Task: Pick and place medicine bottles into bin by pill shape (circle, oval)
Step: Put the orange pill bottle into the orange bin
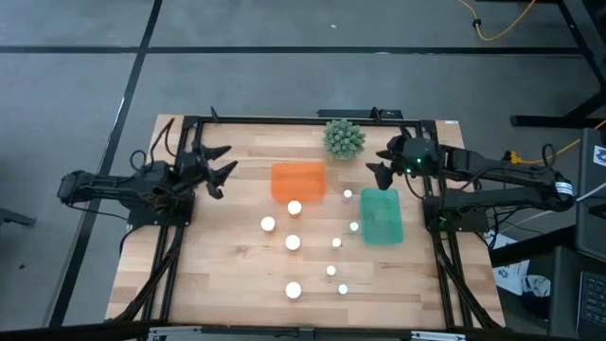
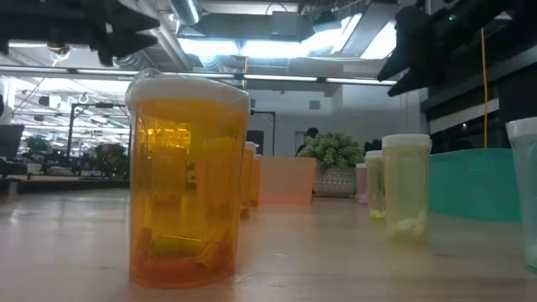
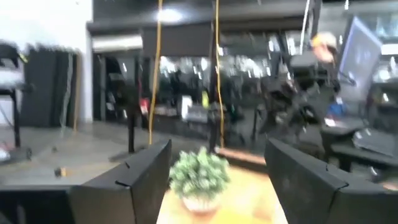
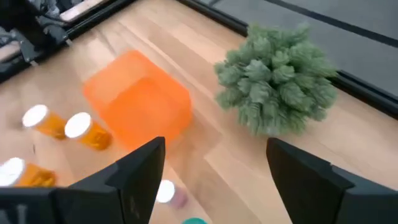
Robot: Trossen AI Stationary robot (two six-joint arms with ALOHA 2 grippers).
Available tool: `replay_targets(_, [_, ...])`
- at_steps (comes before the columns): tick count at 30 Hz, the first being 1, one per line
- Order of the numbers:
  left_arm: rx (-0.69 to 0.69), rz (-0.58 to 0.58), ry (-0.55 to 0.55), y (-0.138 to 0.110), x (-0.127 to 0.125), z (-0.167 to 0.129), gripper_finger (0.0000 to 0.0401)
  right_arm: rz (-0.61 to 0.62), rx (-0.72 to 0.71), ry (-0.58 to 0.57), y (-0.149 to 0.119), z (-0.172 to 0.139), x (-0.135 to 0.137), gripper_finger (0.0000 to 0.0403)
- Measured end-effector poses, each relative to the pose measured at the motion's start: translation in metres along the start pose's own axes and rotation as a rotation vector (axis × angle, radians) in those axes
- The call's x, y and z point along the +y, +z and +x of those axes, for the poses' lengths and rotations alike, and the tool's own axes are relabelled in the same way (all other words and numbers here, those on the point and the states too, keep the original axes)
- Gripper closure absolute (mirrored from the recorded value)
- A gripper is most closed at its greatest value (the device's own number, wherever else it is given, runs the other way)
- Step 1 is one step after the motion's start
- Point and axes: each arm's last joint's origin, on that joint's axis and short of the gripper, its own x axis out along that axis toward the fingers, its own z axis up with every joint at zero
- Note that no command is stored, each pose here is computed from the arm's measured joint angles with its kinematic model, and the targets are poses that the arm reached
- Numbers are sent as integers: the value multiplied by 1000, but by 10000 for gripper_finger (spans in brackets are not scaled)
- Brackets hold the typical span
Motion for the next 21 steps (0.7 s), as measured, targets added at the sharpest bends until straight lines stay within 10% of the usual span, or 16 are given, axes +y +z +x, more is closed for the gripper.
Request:
replay_targets(9, [241, 98, -109, 56, -22, 18, 182, -17, -35, 83, -2, -13, 10, 121])
replay_targets(21, [392, 176, -127, 38, -40, 40, 179, -152, 38, 178, -10, -15, 17, 121])
